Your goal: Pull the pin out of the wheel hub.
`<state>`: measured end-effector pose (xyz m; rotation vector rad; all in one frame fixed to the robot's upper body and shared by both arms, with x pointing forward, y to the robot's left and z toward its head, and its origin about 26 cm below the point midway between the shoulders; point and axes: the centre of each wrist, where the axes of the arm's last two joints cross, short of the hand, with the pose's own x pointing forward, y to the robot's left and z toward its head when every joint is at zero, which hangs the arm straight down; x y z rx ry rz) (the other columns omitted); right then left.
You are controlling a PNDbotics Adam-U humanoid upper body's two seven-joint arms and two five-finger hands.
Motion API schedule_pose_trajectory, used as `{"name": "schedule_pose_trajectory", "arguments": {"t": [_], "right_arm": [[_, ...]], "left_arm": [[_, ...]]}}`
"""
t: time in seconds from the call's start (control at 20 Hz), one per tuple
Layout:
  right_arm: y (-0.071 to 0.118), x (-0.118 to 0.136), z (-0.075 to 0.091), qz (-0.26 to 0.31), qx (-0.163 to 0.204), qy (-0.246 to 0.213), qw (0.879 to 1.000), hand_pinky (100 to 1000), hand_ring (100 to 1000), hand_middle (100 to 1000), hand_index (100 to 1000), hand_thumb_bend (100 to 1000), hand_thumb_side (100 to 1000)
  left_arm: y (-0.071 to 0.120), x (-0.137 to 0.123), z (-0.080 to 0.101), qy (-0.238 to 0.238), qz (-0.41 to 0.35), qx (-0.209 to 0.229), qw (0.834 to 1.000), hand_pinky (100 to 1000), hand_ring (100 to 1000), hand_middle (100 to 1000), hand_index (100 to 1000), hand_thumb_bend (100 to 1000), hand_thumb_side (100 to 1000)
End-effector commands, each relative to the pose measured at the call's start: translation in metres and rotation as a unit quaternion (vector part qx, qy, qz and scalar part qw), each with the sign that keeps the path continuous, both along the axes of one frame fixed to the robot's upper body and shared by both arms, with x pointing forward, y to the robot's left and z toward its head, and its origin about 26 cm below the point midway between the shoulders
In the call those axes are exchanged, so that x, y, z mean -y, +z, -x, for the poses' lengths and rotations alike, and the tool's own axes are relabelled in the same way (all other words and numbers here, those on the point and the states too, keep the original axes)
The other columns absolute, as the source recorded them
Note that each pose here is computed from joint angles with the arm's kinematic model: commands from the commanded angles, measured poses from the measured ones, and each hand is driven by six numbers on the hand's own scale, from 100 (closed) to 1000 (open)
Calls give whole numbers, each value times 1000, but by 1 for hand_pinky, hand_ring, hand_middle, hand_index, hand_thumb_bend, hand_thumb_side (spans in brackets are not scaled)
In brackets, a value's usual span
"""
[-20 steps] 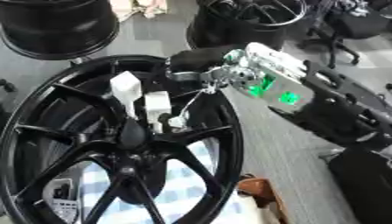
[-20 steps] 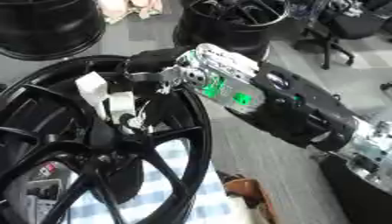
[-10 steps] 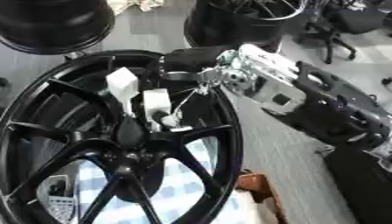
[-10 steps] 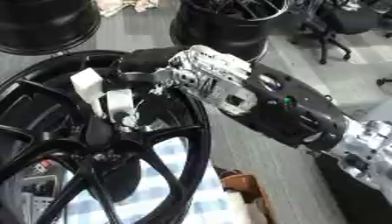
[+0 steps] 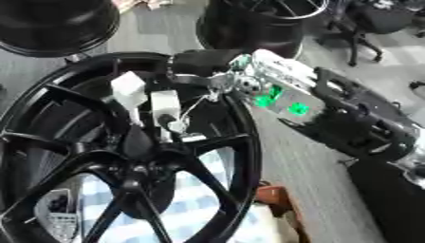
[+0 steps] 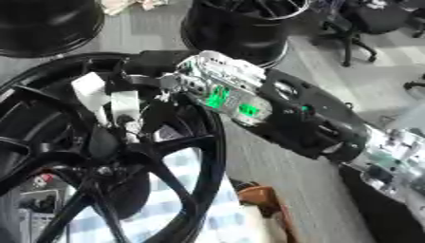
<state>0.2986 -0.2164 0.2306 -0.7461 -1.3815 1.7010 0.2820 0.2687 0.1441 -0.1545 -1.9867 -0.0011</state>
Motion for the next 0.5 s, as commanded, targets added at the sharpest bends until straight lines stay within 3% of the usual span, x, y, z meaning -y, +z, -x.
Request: {"name": "schedule_pose_trajectory", "arguments": {"t": [0.05,0.5], "right_arm": [[6,2,1,9,13,-9,1000,855,761,743,855,204,398],[5,1,1,-3,-4,-16,1000,844,589,677,824,154,394]], "left_arm": [[6,3,0,-6,-7,13,1000,788,620,589,807,100,714],[5,4,1,-4,-11,12,1000,787,620,589,804,100,721]]}}
